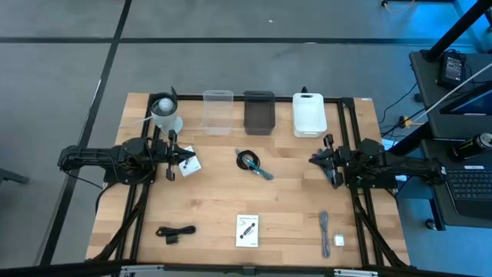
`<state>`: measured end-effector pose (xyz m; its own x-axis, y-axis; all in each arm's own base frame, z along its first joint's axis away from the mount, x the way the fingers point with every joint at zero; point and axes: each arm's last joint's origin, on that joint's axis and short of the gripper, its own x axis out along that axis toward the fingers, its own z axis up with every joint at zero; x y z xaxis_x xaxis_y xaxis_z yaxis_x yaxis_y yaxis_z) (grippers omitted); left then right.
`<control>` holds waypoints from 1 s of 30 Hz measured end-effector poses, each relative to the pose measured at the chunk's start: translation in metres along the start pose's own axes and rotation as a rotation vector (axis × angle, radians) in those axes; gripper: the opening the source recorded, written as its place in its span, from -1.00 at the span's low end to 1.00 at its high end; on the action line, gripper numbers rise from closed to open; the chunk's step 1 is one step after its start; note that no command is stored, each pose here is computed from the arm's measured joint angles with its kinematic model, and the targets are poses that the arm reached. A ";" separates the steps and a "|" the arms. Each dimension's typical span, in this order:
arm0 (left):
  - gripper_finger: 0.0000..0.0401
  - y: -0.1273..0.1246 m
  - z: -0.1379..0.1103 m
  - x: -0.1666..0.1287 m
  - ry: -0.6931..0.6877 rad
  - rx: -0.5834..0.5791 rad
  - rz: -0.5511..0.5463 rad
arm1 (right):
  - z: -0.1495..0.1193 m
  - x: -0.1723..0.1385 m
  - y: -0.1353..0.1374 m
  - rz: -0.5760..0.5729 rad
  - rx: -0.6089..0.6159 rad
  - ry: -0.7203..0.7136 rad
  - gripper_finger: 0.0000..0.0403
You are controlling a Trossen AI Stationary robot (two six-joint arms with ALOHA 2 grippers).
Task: Pick and place items into bin
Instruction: Put the left blue charger cable into the black bin
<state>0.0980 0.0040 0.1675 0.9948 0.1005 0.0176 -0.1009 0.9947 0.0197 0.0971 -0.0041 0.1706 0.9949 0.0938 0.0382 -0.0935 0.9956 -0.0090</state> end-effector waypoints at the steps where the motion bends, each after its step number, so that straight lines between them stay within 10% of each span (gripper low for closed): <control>1: -0.99 0.000 0.000 0.000 0.000 0.000 0.000 | 0.000 0.000 0.000 0.000 0.000 0.000 -0.93; 15: -0.99 0.000 0.000 0.000 0.000 0.000 0.000 | 0.000 0.000 -0.005 -0.169 0.285 -0.019 -0.99; 30: -0.99 0.000 0.000 0.000 0.000 0.000 0.000 | 0.005 0.000 -0.004 -0.125 0.259 -0.071 -1.00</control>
<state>0.0980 0.0040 0.1674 0.9948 0.1002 0.0174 -0.1005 0.9947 0.0193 0.0968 -0.0079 0.1759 0.9950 -0.0385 0.0926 0.0136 0.9667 0.2556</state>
